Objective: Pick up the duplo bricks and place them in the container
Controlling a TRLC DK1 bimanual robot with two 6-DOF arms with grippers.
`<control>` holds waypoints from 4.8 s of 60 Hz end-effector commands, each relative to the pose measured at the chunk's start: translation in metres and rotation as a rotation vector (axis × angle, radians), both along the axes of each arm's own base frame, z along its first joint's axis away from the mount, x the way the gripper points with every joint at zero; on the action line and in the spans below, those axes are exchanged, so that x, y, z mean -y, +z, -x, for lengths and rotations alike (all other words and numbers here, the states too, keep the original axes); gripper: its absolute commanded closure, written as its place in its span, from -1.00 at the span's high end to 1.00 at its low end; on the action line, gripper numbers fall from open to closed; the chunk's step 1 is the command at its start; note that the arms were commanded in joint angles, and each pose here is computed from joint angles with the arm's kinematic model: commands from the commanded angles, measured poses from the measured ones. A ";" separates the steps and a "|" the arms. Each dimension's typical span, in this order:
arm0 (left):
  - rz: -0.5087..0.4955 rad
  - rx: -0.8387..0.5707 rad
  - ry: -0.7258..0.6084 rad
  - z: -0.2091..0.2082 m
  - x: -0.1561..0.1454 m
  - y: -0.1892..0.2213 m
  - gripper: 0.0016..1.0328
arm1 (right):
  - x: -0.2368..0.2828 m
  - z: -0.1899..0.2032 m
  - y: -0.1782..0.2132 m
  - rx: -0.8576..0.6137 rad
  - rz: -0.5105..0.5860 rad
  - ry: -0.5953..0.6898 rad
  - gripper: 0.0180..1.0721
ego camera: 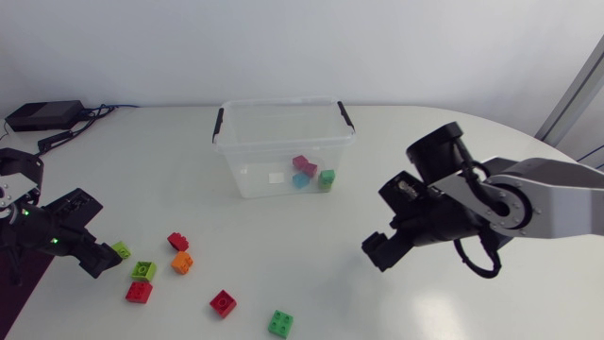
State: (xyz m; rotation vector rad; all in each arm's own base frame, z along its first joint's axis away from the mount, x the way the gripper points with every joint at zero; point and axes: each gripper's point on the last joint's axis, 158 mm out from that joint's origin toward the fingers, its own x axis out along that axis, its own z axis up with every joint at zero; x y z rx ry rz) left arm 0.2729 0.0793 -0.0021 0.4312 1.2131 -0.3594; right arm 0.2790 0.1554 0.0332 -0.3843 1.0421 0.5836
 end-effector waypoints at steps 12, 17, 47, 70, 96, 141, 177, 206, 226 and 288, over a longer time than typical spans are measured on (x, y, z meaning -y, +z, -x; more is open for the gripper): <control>0.010 -0.061 -0.212 -0.008 0.006 -0.022 0.27 | -0.056 0.047 -0.031 -0.071 0.098 0.294 0.91; 0.033 -0.061 -0.261 -0.011 0.008 -0.028 -0.01 | -0.067 0.055 -0.040 -0.068 0.159 0.360 0.91; 0.036 -0.064 -0.365 -0.005 0.021 0.004 -0.44 | -0.107 0.065 -0.048 -0.112 0.194 0.470 0.84; 0.132 0.061 -0.406 -0.013 0.069 0.073 -0.43 | -0.127 0.088 -0.032 -0.284 0.272 0.466 0.83; 0.197 0.135 -0.383 -0.019 0.076 0.103 -0.43 | -0.157 0.124 -0.063 -0.399 0.413 0.516 0.78; 0.544 0.453 -0.346 -0.132 0.231 0.183 -0.42 | -0.148 0.074 0.007 -0.308 0.221 0.362 -0.56; 0.520 0.627 -0.224 -0.187 0.211 0.215 0.91 | -0.147 -0.050 0.148 0.095 -0.125 0.134 -0.56; 0.365 0.203 -0.076 -0.045 0.128 0.117 0.91 | -0.135 -0.176 0.142 0.263 -0.204 -0.043 -0.56; 0.313 -0.090 0.224 0.000 0.088 0.037 0.91 | -0.106 -0.258 0.124 0.348 -0.153 -0.204 0.27; 0.140 -0.257 0.436 0.024 0.074 -0.036 -0.59 | -0.201 0.029 0.051 -0.047 0.003 0.265 0.85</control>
